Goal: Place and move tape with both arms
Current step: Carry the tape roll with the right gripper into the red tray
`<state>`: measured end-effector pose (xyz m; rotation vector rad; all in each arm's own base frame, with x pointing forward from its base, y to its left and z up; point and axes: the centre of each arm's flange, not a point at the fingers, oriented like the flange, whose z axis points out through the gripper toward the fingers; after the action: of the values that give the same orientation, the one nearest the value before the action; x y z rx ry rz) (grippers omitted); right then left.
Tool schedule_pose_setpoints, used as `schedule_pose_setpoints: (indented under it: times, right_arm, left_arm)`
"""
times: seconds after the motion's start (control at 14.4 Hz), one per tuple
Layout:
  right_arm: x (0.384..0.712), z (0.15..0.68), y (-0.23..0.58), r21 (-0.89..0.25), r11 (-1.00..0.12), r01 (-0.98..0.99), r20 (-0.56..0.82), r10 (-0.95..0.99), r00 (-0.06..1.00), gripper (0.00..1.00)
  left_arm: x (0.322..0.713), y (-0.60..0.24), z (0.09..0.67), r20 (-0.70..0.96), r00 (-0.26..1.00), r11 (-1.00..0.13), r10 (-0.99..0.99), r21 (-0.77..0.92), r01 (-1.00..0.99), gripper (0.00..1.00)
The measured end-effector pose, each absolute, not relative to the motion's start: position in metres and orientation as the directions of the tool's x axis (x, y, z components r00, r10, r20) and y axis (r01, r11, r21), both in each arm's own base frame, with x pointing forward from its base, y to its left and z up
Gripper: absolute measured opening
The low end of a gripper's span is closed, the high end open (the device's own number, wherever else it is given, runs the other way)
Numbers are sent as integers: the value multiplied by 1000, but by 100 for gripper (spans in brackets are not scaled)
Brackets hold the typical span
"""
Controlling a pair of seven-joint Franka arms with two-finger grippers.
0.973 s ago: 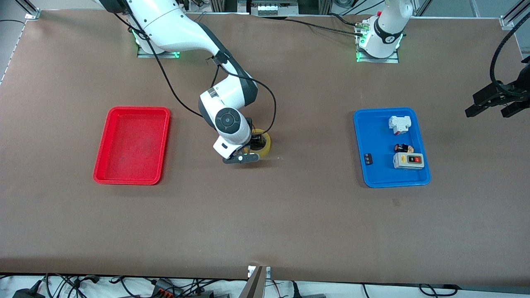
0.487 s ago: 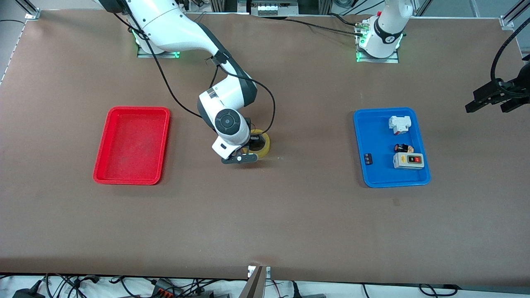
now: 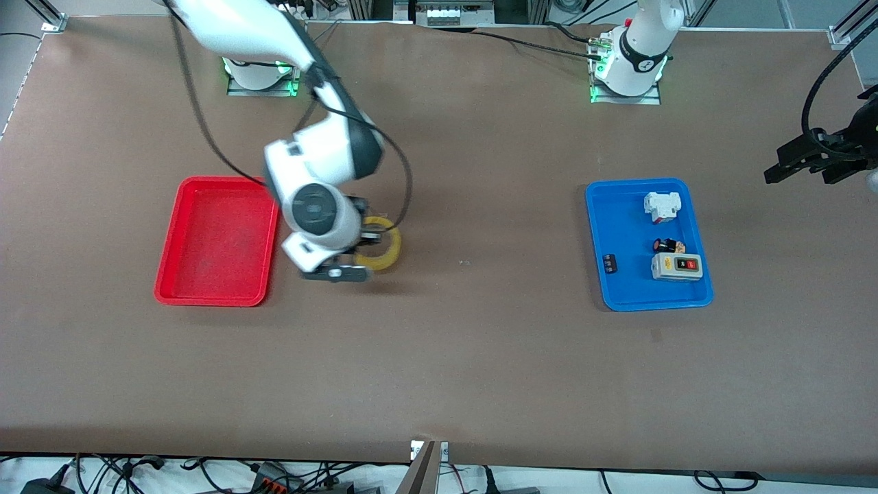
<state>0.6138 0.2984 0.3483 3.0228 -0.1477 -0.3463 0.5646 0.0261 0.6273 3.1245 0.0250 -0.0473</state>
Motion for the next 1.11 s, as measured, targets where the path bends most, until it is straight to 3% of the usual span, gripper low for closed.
schedule_pose_setpoints:
  times: [0.21, 0.49, 1.11]
  right_arm:
    - [642, 370, 163, 119, -979, -164, -280, -191, 941, 21]
    - [642, 320, 30, 130, -976, -176, -352, -211, 912, 21]
    - [582, 239, -19, 106, -983, -151, -270, -175, 947, 21]
  left_arm:
    - [567, 27, 628, -12, 1000, -1000, 2, 7, 2, 100]
    - [569, 27, 626, -14, 999, -999, -34, -20, -34, 100]
    - [569, 23, 620, -33, 999, -999, -40, -18, -40, 100]
